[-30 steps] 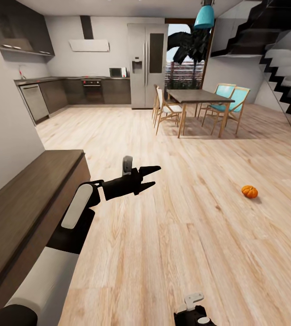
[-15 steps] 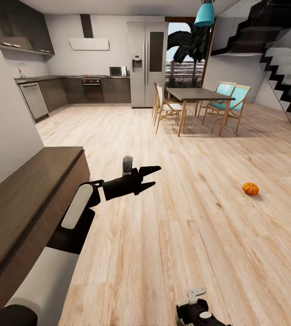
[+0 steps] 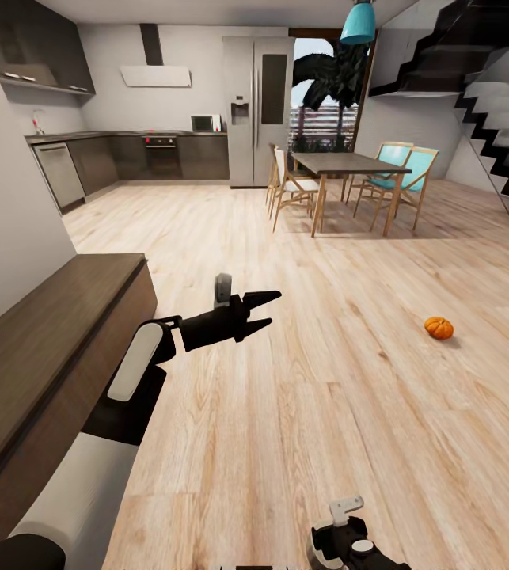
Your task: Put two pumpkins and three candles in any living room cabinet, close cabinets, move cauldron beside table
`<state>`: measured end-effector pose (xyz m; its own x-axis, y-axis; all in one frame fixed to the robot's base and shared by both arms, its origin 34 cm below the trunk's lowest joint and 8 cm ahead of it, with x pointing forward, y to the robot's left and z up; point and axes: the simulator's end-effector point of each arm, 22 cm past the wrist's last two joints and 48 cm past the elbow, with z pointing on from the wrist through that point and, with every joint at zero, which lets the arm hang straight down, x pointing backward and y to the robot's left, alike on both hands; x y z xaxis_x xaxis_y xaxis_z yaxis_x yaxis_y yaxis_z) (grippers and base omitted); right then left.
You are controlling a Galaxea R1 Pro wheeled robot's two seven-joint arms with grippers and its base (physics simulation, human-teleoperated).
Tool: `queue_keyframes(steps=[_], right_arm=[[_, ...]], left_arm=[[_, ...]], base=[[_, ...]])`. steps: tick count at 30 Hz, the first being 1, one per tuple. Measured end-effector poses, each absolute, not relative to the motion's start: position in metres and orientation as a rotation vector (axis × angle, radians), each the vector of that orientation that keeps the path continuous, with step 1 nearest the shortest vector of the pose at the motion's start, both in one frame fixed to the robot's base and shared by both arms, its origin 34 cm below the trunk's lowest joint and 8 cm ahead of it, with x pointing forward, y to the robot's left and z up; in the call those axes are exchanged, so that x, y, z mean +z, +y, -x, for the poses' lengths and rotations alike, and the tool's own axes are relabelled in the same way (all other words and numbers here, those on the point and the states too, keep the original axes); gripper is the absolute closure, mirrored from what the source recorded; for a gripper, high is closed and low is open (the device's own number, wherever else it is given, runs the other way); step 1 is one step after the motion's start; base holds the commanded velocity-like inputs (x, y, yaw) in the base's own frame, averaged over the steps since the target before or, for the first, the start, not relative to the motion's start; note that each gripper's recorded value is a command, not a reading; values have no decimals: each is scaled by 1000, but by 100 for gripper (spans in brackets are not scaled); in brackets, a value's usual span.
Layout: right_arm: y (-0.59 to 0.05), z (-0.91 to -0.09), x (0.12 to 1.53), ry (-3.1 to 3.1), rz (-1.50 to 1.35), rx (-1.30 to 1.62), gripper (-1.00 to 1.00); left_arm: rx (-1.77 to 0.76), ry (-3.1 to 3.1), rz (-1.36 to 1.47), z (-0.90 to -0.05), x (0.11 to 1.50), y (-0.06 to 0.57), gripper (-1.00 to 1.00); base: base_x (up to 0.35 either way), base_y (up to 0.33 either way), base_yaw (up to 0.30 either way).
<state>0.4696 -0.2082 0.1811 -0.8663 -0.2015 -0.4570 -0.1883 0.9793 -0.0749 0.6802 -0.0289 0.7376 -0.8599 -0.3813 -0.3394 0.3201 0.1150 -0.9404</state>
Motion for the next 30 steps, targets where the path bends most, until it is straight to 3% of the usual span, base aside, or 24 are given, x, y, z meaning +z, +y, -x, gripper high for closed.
queue_keyframes(steps=[30], right_arm=[[-204,-454,162,2688,290,-18,-100]], left_arm=[[-1873,1877,105,-683,722,-30,-100]], base=[[0,0,0]])
